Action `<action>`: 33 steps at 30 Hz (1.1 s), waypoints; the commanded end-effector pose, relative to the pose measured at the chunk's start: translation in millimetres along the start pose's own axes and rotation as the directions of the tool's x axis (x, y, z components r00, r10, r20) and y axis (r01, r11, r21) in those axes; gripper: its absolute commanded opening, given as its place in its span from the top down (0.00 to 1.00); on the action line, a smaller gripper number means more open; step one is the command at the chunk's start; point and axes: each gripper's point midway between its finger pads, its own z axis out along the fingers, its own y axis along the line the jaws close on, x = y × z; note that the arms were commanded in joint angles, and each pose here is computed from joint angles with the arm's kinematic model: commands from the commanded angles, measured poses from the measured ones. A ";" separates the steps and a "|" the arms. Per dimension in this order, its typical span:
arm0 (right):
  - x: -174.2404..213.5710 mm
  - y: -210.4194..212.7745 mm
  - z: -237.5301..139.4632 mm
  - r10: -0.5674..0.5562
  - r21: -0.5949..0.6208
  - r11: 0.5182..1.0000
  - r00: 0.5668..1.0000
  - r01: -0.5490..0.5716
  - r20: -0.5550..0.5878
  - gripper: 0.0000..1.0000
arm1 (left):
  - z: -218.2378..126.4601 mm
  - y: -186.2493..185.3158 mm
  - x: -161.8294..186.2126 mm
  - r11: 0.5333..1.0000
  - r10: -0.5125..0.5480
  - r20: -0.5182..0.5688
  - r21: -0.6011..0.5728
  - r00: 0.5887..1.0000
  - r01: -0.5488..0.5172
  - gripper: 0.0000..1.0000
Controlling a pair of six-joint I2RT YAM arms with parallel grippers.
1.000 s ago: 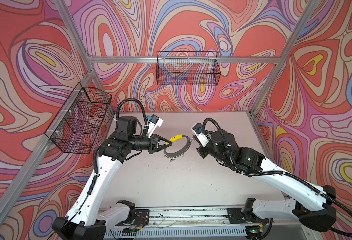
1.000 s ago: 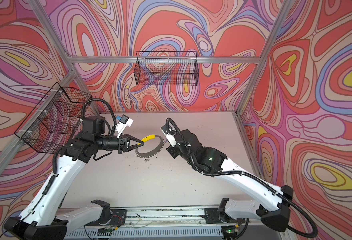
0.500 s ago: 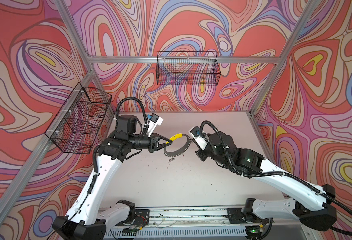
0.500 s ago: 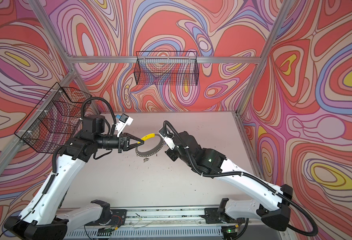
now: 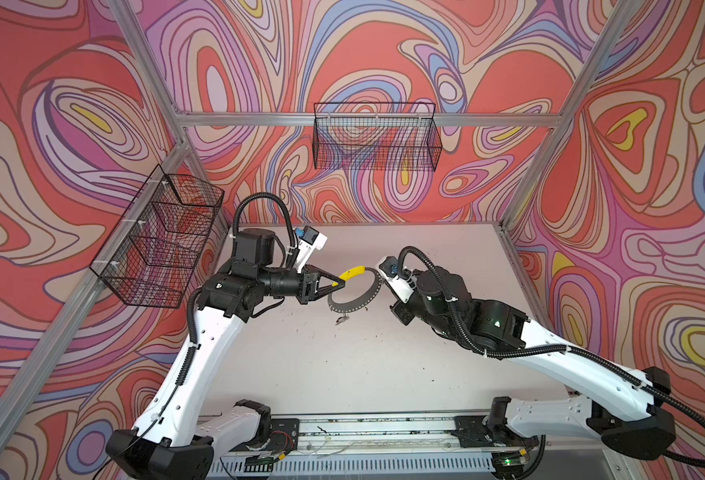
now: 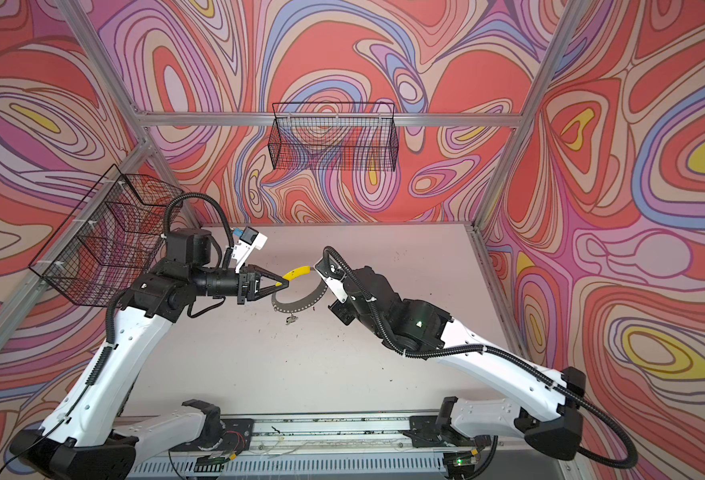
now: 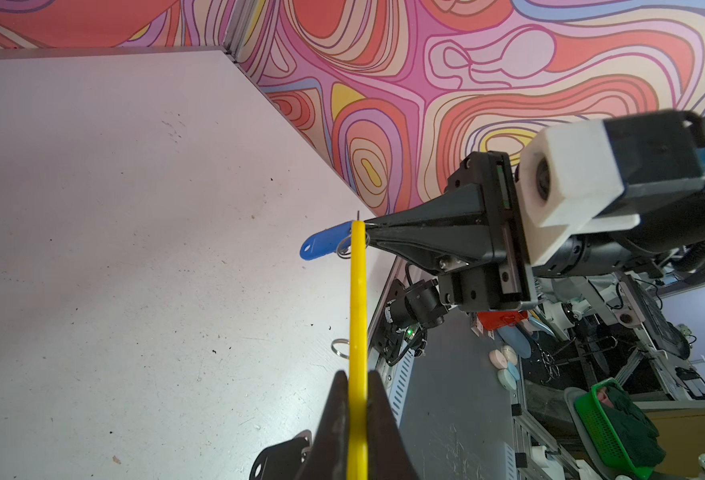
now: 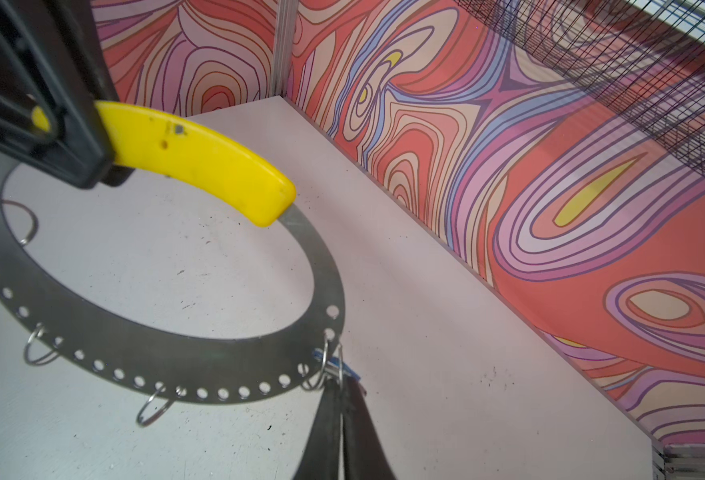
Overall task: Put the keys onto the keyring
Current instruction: 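Bring the key's ring to the silver ring's open gap with the right gripper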
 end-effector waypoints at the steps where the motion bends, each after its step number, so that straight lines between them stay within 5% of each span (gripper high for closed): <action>1: -4.0 -1.1 -7.7 -0.011 0.006 1.000 1.000 0.011 0.018 1.00 | -5.0 -5.7 -7.7 1.000 0.021 0.017 0.000 1.000 -0.021 1.00; 33: -2.1 6.3 -7.1 -0.032 0.005 0.999 0.999 0.032 0.017 1.00 | -9.2 -11.9 -10.1 0.999 -0.002 0.041 0.041 0.999 0.000 1.00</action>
